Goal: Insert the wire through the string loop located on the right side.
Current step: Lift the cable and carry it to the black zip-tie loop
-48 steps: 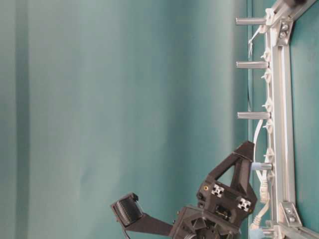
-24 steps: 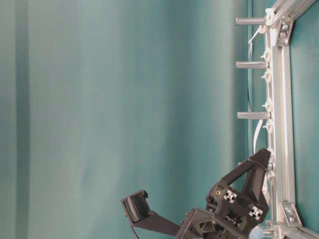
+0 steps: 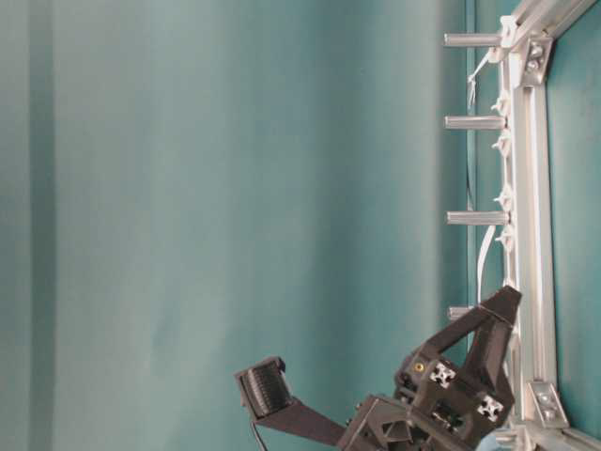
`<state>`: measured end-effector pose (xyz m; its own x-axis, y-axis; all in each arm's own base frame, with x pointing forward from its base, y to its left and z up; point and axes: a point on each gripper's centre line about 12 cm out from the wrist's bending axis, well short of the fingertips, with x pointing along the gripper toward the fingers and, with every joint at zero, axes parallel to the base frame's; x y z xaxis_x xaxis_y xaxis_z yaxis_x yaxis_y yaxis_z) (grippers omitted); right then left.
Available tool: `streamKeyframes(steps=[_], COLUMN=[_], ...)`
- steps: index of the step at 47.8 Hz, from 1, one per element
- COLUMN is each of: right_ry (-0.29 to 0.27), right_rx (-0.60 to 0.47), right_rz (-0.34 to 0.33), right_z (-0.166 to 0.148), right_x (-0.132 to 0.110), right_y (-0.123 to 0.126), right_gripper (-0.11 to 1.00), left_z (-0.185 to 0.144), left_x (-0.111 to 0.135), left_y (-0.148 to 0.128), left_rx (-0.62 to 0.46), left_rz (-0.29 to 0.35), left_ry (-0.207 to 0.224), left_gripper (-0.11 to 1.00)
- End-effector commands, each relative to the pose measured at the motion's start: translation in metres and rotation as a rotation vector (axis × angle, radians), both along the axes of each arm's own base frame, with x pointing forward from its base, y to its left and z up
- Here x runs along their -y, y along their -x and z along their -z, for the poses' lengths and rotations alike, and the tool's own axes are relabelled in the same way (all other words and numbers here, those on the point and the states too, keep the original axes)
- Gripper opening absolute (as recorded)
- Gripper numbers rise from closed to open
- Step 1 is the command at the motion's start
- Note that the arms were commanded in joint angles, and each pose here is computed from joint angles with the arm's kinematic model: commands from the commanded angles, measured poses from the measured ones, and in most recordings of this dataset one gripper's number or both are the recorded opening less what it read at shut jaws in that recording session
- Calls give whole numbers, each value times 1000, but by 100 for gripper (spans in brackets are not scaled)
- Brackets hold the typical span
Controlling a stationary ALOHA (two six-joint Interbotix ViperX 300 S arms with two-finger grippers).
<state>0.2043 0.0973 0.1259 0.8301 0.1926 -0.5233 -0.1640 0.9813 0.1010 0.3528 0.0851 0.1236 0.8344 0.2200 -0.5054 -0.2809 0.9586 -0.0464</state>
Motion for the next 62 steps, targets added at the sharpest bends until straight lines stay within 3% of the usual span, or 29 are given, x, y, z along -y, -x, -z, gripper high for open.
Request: streamKeyframes(steps=[1,19,39,62], right_ry=[-16,-21,20,24], right_rx=[28,40,59,54], right_rz=[-8,-11,-34,-19], right_z=[-6,-5,-6,-4], right_x=[3,12,12,16], right_y=[6,20,18,19], right_gripper=[12,12,12,12], left_z=[-12,-9,-10,-11], left_x=[0,1,1,0], left_y=[-2,-1,-3,-3], left_rx=[31,1,6,7], left_rz=[2,5,5,4], left_ry=[-5,4,3,1], left_gripper=[57,57,56,56])
